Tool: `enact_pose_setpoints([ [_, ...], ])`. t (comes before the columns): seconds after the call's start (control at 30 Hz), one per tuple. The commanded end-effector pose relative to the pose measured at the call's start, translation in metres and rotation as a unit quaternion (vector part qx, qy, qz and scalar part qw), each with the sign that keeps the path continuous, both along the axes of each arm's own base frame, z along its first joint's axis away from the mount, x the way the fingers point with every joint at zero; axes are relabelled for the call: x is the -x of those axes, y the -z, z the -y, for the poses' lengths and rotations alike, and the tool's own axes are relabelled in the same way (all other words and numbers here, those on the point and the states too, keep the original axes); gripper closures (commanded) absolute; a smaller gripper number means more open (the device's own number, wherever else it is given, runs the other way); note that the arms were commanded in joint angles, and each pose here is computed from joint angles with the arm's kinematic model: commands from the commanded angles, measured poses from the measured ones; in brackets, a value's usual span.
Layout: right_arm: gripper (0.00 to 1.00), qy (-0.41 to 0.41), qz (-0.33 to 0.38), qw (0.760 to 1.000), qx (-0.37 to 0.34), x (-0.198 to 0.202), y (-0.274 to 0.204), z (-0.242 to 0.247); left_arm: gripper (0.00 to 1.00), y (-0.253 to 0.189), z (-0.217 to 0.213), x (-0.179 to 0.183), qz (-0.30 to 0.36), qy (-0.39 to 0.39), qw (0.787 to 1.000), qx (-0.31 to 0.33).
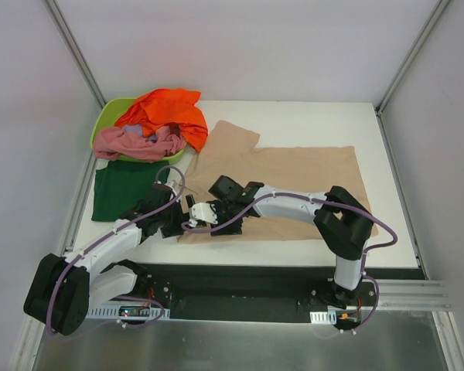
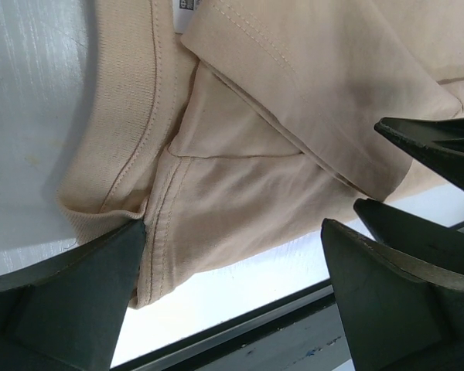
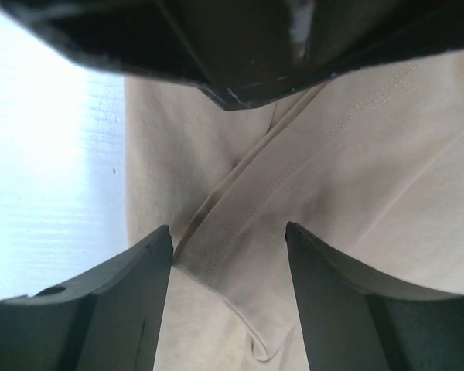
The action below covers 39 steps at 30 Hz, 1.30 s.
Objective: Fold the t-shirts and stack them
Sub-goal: Fold the flattened tshirt in 1/3 of the way
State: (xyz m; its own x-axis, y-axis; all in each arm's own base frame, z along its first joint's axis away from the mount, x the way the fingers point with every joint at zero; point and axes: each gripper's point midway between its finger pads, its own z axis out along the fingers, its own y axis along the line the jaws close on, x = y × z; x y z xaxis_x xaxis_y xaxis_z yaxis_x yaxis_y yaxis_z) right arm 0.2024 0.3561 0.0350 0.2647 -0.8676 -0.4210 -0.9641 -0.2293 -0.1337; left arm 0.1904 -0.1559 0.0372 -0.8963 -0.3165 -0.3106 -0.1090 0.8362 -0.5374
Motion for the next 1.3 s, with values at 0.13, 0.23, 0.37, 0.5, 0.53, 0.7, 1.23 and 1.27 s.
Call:
enact_pose_setpoints([
  [0.13,0.36,0.024,0.004,0.999,0.026,0.007,-0.002,0.029,0.01,0.017,-0.016,0.013,-0.030,0.001,0.998,-0.047],
  [0.23,0.35,0.022,0.003,1.000,0.021,0.008,-0.003,0.028,0.01,0.018,-0.017,0.013,-0.031,0.000,0.998,-0.049],
  [0.37,0.37,0.025,0.007,1.000,0.017,0.006,-0.001,0.024,0.01,0.017,-0.016,0.013,-0.033,0.001,0.998,-0.047],
  [0.5,0.40,0.033,0.022,0.999,-0.004,-0.002,-0.005,0.014,0.01,0.018,-0.016,0.014,-0.035,0.003,0.998,-0.048],
  [0.53,0.40,0.036,0.027,0.999,-0.009,-0.004,-0.007,0.012,0.01,0.018,-0.016,0.014,-0.036,0.003,0.998,-0.048],
  [0.7,0.49,0.057,0.040,0.997,-0.022,-0.011,-0.008,0.008,0.01,0.019,-0.016,0.014,-0.037,0.001,0.998,-0.049],
  [1.23,0.78,0.222,-0.029,0.972,-0.071,-0.028,-0.015,0.018,0.01,0.021,-0.018,0.017,-0.038,-0.002,0.998,-0.051],
  [1.27,0.78,0.234,-0.043,0.969,-0.074,-0.028,-0.013,0.020,0.01,0.022,-0.019,0.017,-0.038,-0.003,0.998,-0.053],
])
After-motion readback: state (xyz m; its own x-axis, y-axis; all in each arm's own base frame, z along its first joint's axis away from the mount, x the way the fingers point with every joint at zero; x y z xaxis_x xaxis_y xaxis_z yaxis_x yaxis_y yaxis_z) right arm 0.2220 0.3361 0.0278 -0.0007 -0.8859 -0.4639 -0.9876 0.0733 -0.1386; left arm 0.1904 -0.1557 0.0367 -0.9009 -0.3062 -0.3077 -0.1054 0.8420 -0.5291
